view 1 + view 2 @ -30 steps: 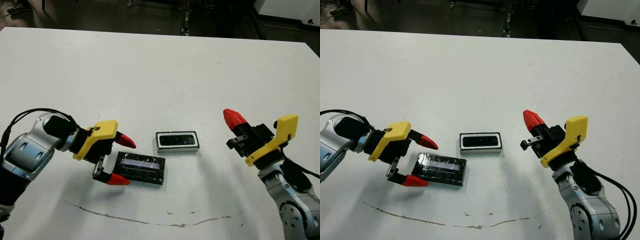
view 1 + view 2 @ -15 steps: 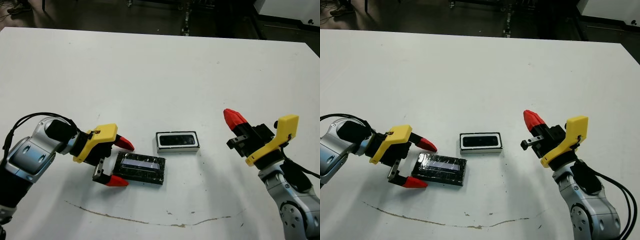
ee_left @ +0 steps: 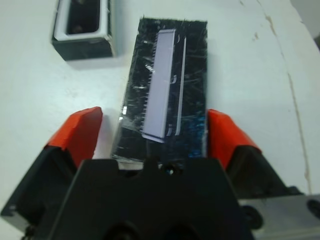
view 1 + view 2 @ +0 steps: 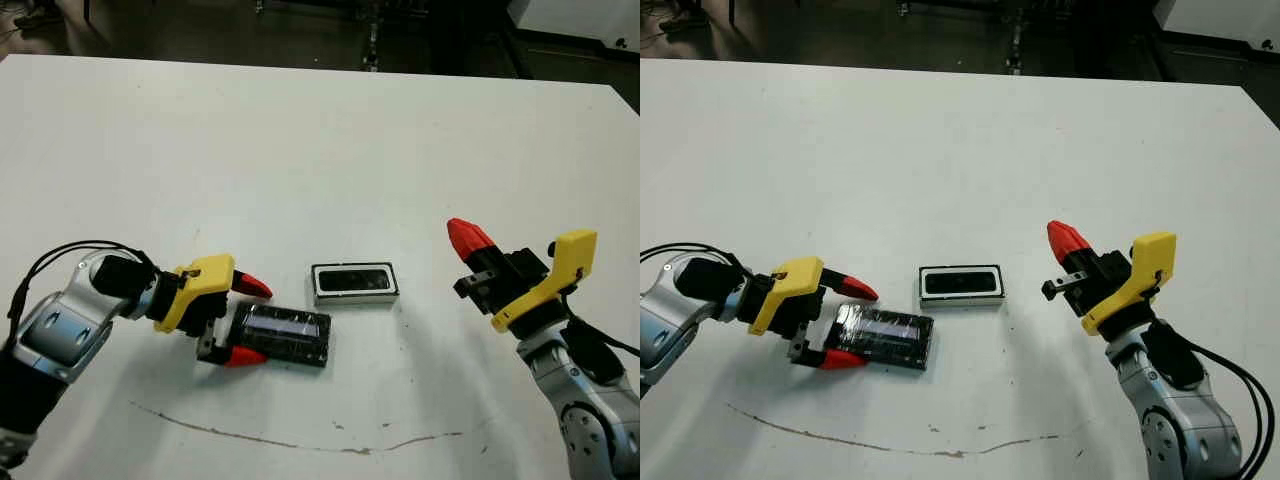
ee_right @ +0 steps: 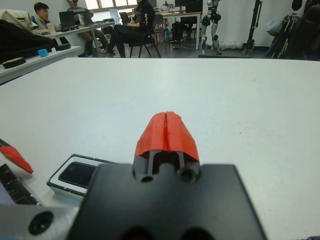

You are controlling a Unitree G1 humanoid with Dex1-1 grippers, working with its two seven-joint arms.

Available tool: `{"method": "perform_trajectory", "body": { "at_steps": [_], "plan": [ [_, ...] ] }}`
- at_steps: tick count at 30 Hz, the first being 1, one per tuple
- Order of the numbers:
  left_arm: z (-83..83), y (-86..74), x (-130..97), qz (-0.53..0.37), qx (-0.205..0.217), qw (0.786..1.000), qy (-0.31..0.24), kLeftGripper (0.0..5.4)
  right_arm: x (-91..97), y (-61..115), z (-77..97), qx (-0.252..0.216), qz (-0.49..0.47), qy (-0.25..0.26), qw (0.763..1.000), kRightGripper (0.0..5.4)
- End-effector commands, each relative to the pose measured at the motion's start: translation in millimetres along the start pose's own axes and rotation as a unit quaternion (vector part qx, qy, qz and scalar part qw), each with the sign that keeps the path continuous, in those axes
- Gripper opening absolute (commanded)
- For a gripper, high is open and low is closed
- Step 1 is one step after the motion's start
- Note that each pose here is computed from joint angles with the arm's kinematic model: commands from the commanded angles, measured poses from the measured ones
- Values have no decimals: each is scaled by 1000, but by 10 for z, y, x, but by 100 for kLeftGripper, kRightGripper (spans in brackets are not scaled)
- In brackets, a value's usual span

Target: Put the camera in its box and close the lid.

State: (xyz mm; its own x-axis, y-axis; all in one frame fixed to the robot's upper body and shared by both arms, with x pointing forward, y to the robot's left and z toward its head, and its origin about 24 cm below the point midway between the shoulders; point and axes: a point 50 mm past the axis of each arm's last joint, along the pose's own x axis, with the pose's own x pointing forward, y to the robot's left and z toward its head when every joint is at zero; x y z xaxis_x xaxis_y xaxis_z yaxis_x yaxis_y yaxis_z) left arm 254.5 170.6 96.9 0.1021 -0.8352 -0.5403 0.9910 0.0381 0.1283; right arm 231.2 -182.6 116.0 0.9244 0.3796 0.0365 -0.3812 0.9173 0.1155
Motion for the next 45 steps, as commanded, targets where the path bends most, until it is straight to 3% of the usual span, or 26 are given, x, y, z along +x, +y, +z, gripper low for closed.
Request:
{"method": "perform_trajectory", "body": {
  "at_steps": [1, 6, 16, 24, 35, 45],
  "plan": [
    [-47, -6, -5, 3, -4, 1000, -14, 375, -13, -37, -9, -2, -2, 12, 1000, 0],
    [-74, -14, -2, -14, -14, 1000, -23, 319, -10, -36, -5, -7, 0, 13, 1000, 0],
    [-59, 20, -65, -46, -17, 999, 10, 319, 1, -31, -4, -5, -1, 16, 1000, 0],
    [37, 198, -275, -41, -35, 997, 56, 319, 16, -20, -3, -6, 1, 12, 1000, 0],
    [188, 444, -495, -4, -117, 993, -21, 319, 39, 16, 4, -20, -1, 11, 1000, 0],
    [203, 456, -445, 28, -120, 992, -38, 319, 41, 5, -14, -24, 1, 7, 1000, 0]
  ]
}}
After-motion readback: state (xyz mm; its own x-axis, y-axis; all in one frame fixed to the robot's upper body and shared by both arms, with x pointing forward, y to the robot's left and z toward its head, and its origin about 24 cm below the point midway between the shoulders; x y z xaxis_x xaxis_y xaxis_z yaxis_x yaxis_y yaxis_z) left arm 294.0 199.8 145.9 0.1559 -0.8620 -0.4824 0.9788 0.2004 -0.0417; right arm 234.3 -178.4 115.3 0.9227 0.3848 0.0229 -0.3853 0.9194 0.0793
